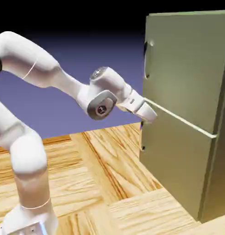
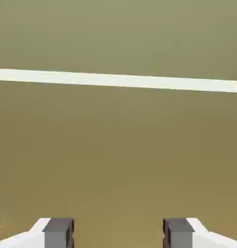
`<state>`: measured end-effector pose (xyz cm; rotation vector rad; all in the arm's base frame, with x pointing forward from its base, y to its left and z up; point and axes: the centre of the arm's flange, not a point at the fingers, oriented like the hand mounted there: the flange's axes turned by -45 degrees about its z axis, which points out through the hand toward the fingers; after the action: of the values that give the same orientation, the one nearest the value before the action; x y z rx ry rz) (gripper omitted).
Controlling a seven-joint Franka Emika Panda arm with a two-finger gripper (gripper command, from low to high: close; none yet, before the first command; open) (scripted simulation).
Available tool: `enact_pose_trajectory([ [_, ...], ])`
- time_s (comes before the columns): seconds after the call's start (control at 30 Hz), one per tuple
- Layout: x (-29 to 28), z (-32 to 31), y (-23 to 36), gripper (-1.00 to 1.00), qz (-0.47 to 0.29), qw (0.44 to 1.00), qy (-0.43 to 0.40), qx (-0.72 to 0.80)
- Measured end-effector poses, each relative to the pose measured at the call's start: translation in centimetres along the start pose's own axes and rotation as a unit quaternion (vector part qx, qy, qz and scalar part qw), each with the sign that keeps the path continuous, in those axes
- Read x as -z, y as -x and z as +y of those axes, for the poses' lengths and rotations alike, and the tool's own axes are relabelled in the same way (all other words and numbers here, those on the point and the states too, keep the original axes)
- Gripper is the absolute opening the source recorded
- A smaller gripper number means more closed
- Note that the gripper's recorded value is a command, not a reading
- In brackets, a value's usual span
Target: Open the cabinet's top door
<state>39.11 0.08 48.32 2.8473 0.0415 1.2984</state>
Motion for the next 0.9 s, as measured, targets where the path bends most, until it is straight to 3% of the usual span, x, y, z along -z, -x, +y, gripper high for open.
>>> enact_pose_trajectory([
  [0.43, 7.6, -0.1, -7.1, 0.00, 0.136, 0.990, 0.020, -0.038],
  [0.9, 13.1, -4.8, -10.6, 0.00, 0.257, 0.965, 0.030, -0.046],
])
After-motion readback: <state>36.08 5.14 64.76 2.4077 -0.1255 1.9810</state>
